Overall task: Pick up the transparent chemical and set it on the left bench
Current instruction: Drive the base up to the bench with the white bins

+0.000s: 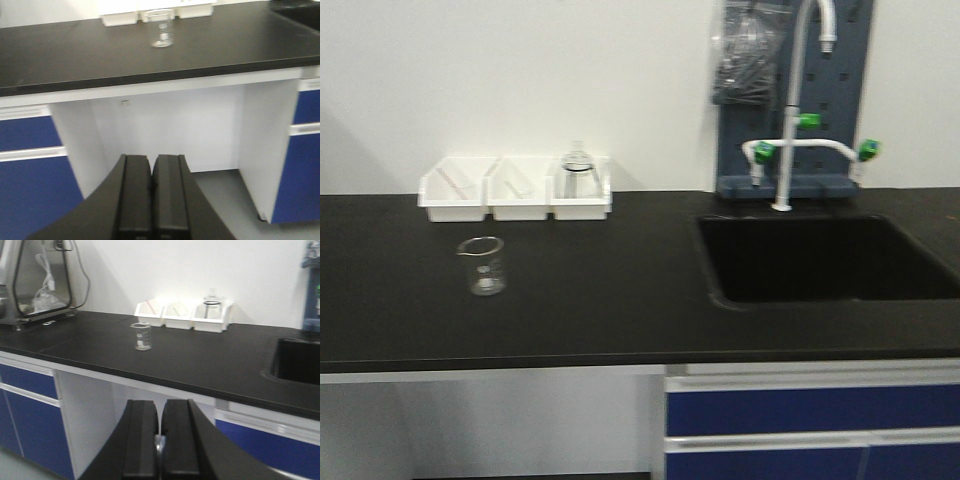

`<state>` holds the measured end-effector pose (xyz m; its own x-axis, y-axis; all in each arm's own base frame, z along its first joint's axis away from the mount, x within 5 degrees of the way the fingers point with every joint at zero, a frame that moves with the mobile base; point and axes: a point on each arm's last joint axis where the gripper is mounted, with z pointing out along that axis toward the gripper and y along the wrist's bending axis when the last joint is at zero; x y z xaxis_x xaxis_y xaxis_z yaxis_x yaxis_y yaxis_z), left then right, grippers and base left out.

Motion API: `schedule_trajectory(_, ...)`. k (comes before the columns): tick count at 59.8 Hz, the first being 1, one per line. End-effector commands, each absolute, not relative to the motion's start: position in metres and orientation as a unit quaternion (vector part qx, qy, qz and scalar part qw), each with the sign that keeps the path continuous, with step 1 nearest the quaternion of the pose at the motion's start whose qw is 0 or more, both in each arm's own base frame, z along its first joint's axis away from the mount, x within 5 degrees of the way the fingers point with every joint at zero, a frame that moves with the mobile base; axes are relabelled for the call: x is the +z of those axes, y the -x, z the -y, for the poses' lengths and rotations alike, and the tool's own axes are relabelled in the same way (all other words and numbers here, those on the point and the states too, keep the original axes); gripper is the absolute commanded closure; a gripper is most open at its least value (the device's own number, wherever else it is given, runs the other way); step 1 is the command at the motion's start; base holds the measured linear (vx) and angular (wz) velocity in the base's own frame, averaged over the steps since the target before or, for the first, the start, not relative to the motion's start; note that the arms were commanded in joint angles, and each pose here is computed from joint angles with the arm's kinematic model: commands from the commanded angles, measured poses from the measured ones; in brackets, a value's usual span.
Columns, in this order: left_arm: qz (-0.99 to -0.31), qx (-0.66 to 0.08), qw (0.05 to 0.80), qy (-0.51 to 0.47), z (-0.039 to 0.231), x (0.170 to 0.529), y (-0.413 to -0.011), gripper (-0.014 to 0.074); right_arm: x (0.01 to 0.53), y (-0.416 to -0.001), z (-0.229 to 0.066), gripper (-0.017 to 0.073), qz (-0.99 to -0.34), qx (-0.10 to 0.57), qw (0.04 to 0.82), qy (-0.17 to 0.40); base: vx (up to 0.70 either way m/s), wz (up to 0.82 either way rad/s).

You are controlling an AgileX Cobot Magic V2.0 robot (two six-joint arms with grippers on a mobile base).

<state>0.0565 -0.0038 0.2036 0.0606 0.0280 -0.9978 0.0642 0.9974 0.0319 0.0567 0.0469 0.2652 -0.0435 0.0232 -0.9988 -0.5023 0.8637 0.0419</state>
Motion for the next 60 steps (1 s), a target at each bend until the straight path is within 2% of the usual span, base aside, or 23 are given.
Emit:
schedule_trajectory(1,-0.655,-0.016,0.755,-0.029,0.0036,0.2063,-0.0550,0.0597,0.2740,-0.0581,-0.0449,0.0562,-0.690,0.184,0.680,0.167,0.18,0.51)
schedule_trajectory(26,-0.655,-0.016,0.755,-0.029,0.0036,0.2063,-0.0550,0.0597,0.2741,-0.0581,-0.0448,0.0562,-0.690,0.184,0.680,0.167,0.23,0.37)
schedule_trajectory(60,-0.655,-0.016,0.755,-0.029,0.0036,0.2063,-0.0550,0.0597,0.2741,-0.0581,-0.0448,0.0562,-0.690,0.184,0.680,0.167,0.32,0.06)
